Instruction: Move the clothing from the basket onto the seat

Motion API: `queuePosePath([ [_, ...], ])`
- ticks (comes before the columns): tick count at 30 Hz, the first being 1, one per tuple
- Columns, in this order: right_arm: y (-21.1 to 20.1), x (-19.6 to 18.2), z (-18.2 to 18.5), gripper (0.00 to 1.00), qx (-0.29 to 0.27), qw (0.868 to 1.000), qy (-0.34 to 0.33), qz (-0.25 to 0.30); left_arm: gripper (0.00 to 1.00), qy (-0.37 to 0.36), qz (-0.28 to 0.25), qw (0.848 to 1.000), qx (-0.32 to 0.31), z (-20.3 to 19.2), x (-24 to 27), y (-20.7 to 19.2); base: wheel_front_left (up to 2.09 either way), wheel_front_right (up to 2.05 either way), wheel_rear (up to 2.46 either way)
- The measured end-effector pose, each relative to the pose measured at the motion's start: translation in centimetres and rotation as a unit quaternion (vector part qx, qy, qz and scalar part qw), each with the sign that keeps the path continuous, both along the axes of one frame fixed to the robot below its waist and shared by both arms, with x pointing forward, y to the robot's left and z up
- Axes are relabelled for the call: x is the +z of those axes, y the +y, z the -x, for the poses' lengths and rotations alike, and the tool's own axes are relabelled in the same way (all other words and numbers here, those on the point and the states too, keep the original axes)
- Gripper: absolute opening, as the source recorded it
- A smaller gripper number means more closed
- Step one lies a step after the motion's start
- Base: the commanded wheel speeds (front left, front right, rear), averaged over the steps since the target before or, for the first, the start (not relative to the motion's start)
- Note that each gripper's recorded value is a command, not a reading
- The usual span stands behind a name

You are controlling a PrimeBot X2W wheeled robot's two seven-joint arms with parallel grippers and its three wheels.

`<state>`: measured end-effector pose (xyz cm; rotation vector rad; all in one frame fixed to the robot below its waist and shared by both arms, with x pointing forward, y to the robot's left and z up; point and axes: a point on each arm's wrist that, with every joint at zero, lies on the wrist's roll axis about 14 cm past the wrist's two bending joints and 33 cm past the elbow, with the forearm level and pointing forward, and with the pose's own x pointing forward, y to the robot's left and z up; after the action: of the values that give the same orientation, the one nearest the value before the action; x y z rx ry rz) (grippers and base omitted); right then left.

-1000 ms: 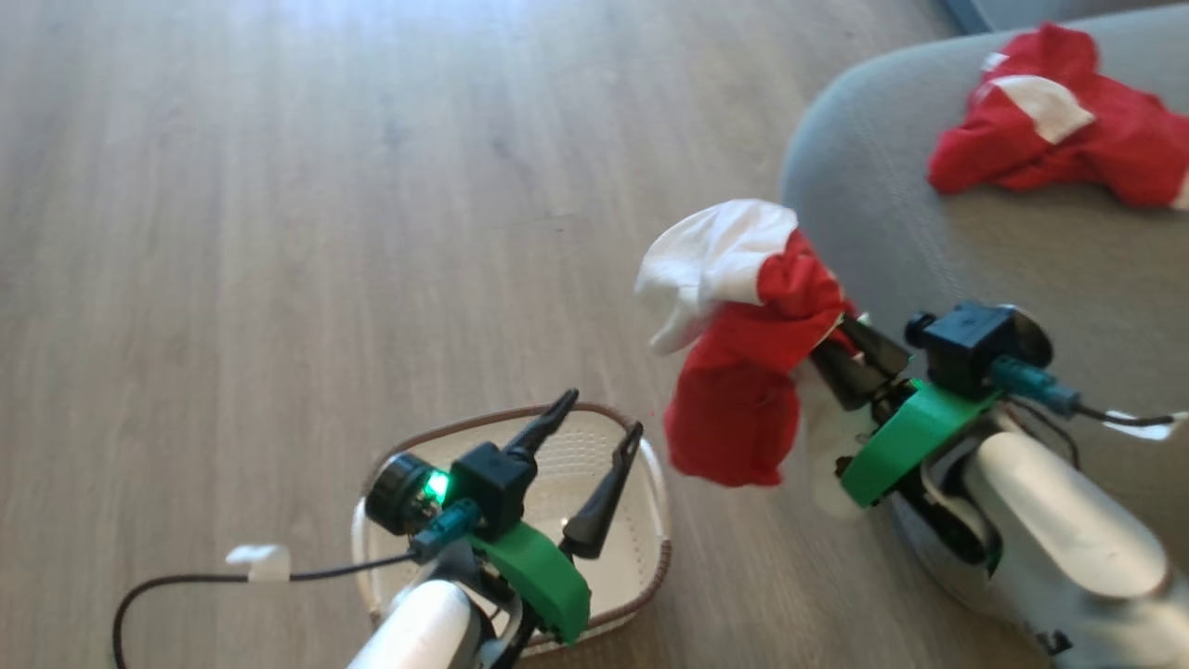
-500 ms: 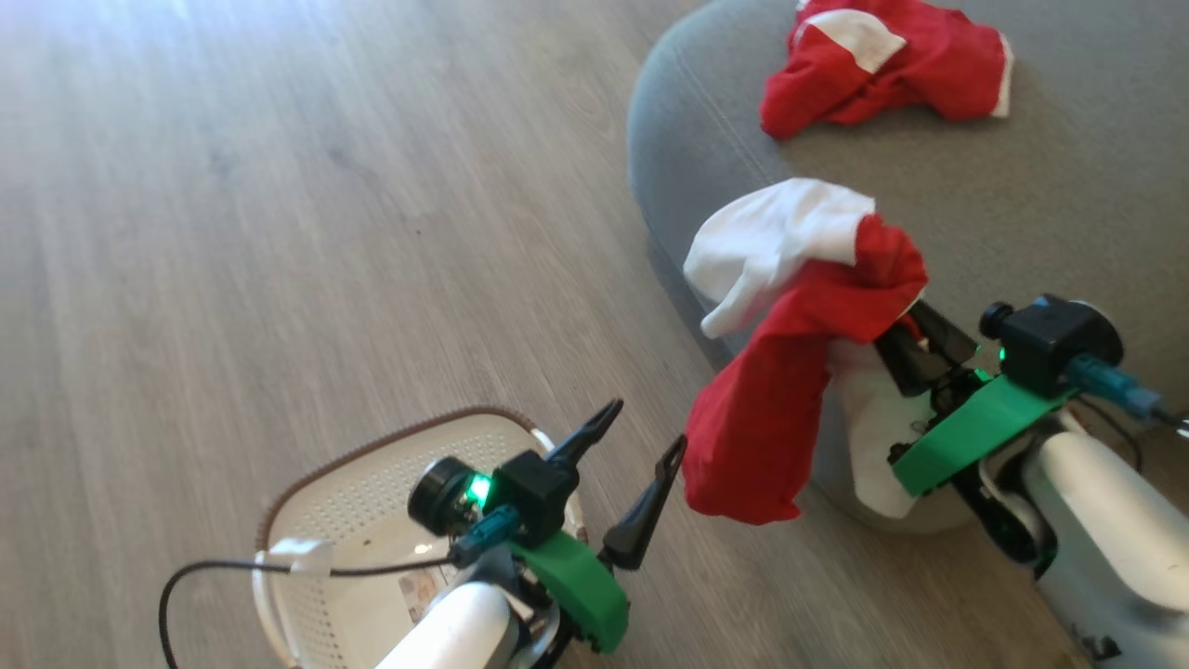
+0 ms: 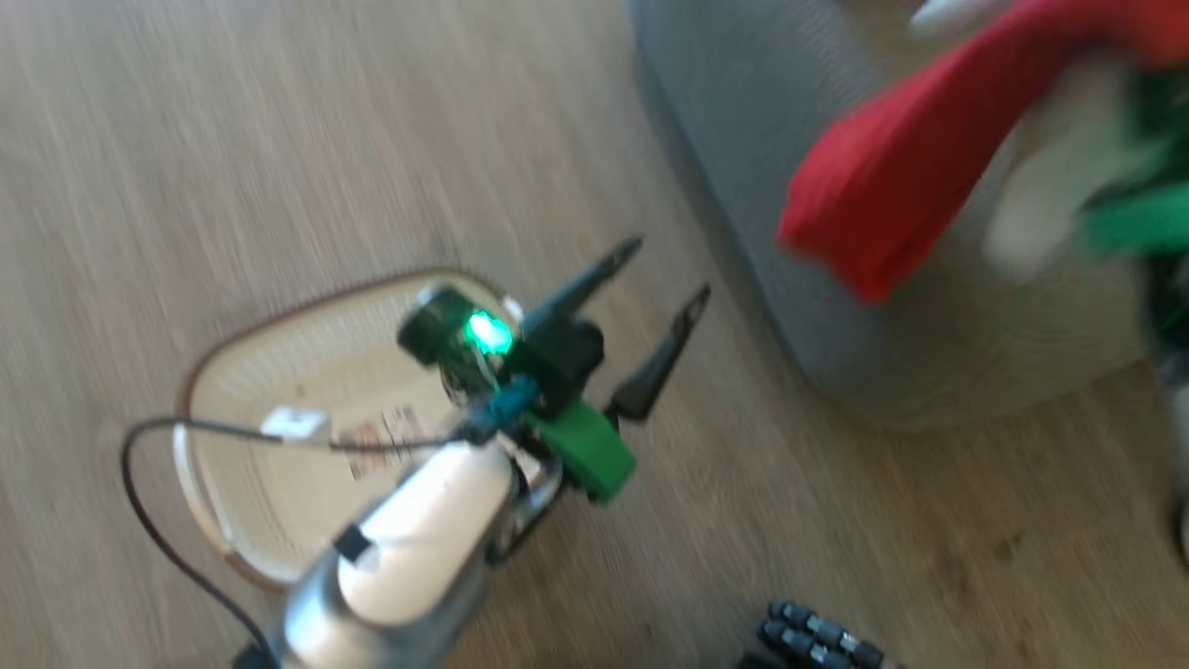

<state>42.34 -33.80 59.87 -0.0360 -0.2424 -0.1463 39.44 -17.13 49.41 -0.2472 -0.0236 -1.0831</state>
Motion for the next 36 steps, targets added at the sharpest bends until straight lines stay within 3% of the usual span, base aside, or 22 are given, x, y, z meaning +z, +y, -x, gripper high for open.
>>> queuePosePath([
  [9,-6.8,5.9,-11.5,0.00,-0.071,0.993,-0.081,0.052,1.00,0.055,-0.025,0.996,0.063,-7.6,-8.6,3.3,0.00,0.00,0.00],
  [10,-9.8,7.6,-14.1,0.00,-0.109,0.988,-0.091,0.065,1.00,0.083,-0.038,0.992,0.083,-8.5,-11.6,4.8,0.00,0.00,0.00],
  [17,-15.6,9.3,-17.3,0.00,-0.201,0.970,-0.075,0.113,1.00,0.107,-0.043,0.983,0.140,-10.2,-14.9,8.5,0.00,0.00,0.00],
  [21,-19.6,3.2,-17.6,0.00,-0.263,0.956,0.005,0.130,1.00,0.126,-0.043,0.976,0.175,-11.3,-17.1,10.4,0.00,0.00,0.00],
  [25,-22.7,-8.1,-15.7,0.00,-0.313,0.937,0.119,0.095,1.00,0.153,-0.063,0.966,0.199,-11.2,-20.4,12.4,0.00,0.00,0.00],
  [28,-21.3,-17.1,-15.0,0.00,-0.306,0.930,0.197,0.058,1.00,0.176,-0.088,0.956,0.216,-10.4,-22.8,14.3,0.00,0.00,0.00],
  [29,-21.3,-17.1,-15.0,0.10,-0.306,0.930,0.197,0.058,1.00,0.176,-0.088,0.956,0.216,-10.4,-22.8,14.3,0.00,0.00,0.00],
  [30,-20.3,-19.4,-15.1,0.27,-0.299,0.930,0.212,0.040,1.00,0.180,-0.094,0.954,0.220,-10.1,-23.2,14.8,0.00,0.00,0.00],
  [31,-19.5,-20.8,-15.2,0.74,-0.293,0.930,0.218,0.026,1.00,0.182,-0.100,0.952,0.224,-9.9,-23.4,15.2,0.00,0.00,0.00],
  [32,-18.8,-21.4,-15.4,1.00,-0.288,0.931,0.222,0.020,1.00,0.185,-0.102,0.951,0.226,-9.7,-23.5,15.4,0.00,0.00,0.00],
  [36,-18.2,-19.5,-15.6,1.00,-0.279,0.936,0.211,0.025,1.00,0.173,-0.097,0.949,0.243,-10.4,-22.0,15.9,0.00,0.00,0.00],
])
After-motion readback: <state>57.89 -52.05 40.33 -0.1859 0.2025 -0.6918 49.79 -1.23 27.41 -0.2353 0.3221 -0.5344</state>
